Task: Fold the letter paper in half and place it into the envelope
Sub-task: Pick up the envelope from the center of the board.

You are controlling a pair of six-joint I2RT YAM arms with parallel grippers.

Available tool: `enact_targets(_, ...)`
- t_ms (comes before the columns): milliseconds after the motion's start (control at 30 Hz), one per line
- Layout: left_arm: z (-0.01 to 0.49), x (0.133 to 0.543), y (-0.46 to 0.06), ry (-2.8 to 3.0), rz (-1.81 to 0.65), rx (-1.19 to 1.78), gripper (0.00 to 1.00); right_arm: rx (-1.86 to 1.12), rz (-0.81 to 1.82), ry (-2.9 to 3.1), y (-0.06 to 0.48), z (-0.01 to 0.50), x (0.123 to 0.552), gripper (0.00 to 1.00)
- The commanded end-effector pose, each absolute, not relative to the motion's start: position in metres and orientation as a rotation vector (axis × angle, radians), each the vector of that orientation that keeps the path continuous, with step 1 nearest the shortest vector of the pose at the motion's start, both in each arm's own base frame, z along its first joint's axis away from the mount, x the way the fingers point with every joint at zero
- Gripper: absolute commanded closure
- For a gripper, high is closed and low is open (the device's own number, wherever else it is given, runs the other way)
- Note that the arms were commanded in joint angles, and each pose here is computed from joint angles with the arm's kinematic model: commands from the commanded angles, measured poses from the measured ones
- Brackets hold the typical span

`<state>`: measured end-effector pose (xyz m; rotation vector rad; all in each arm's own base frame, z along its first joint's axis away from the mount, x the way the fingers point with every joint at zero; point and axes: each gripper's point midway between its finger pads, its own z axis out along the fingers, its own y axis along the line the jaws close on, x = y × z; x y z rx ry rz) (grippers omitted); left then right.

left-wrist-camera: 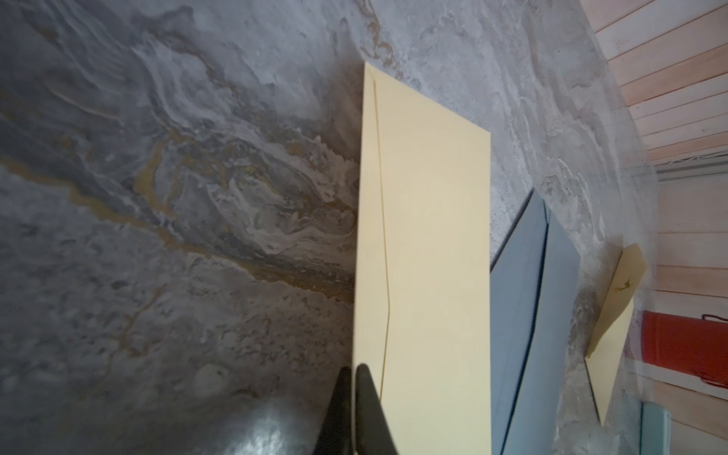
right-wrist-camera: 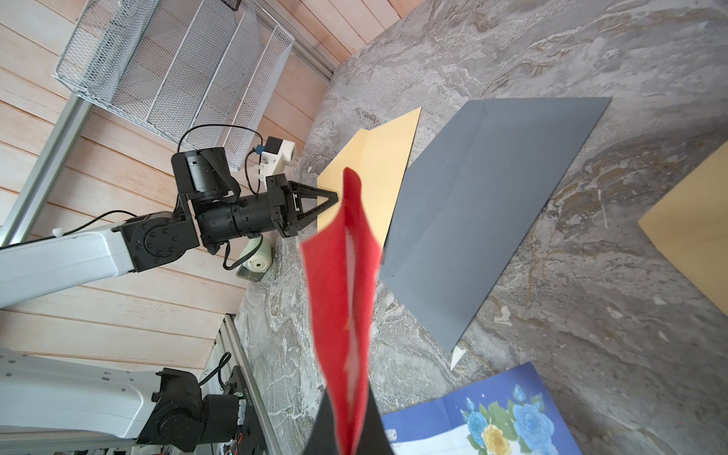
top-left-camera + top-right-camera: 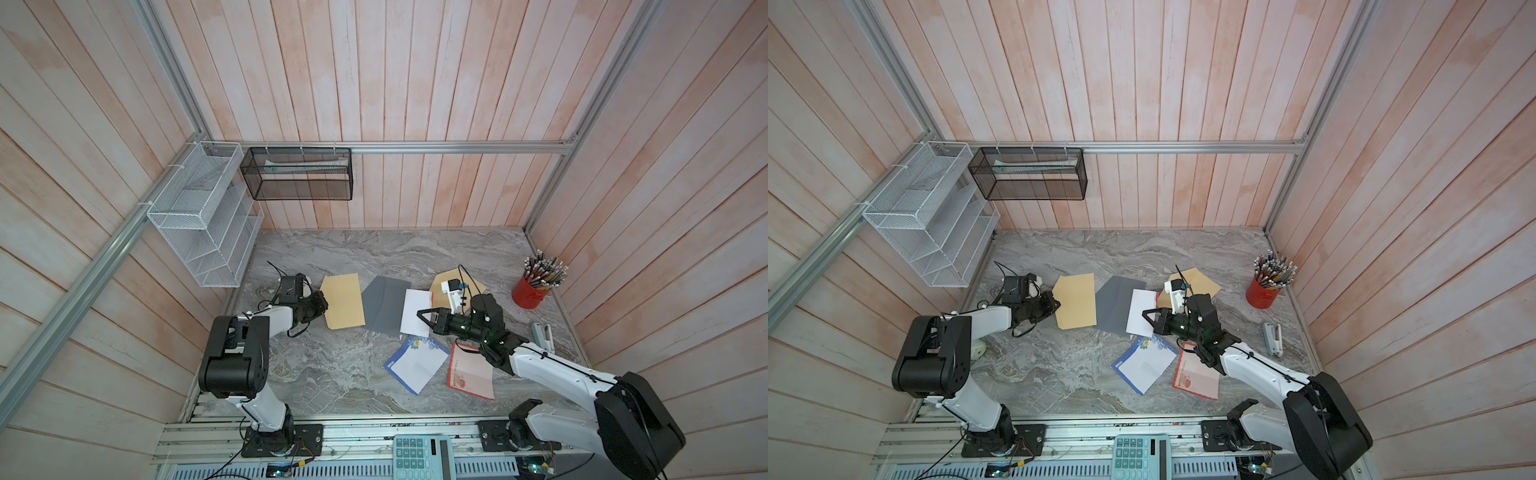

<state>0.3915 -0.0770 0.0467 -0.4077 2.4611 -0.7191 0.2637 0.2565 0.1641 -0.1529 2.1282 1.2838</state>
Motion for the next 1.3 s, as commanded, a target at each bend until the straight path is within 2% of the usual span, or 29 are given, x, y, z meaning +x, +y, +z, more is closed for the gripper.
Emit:
enact_targets(0,0.096,0.396,-0.088,2.407,-0.788,-0.3,1.0,-0.172,1.218,2.125,0.251,0.168,0.269,1.0)
enact_targets(133,0.155,0.393,-0.095,2.338,-0.771,-0.199,1.0,-0.196,1.19,2.11,0.247,0.178,0.27,1.0)
enact_targets(333,0.203,0.381,-0.132,2.338,-0.62,0.154,1.0,-0.28,1.06,2.124,0.24,0.185,0.273,1.0)
enact_targets(467,0.21,0.375,-0.154,2.326,-0.517,0.396,1.0,-0.343,0.961,2.139,0.234,0.191,0.274,1.0)
enact_targets(633,0.216,0.379,-0.168,2.238,-0.343,0.538,1.0,-0.374,0.862,2.13,0.224,0.201,0.274,1.0)
enact_targets(833,0.243,0.358,-0.206,1.789,-0.181,0.821,1.0,-0.466,0.769,2.144,0.223,0.202,0.269,1.0)
enact_targets(933,0.245,0.34,-0.219,1.68,-0.222,0.969,1.0,-0.548,0.636,2.153,0.223,0.2,0.265,1.0)
enact_targets(1067,0.221,0.327,-0.23,1.704,-0.258,1.189,1.0,-0.7,0.486,2.136,0.23,0.197,0.257,1.0)
enact_targets(1267,0.206,0.308,-0.235,1.646,-0.267,1.381,1.0,-0.979,0.303,2.081,0.247,0.192,0.235,1.0)
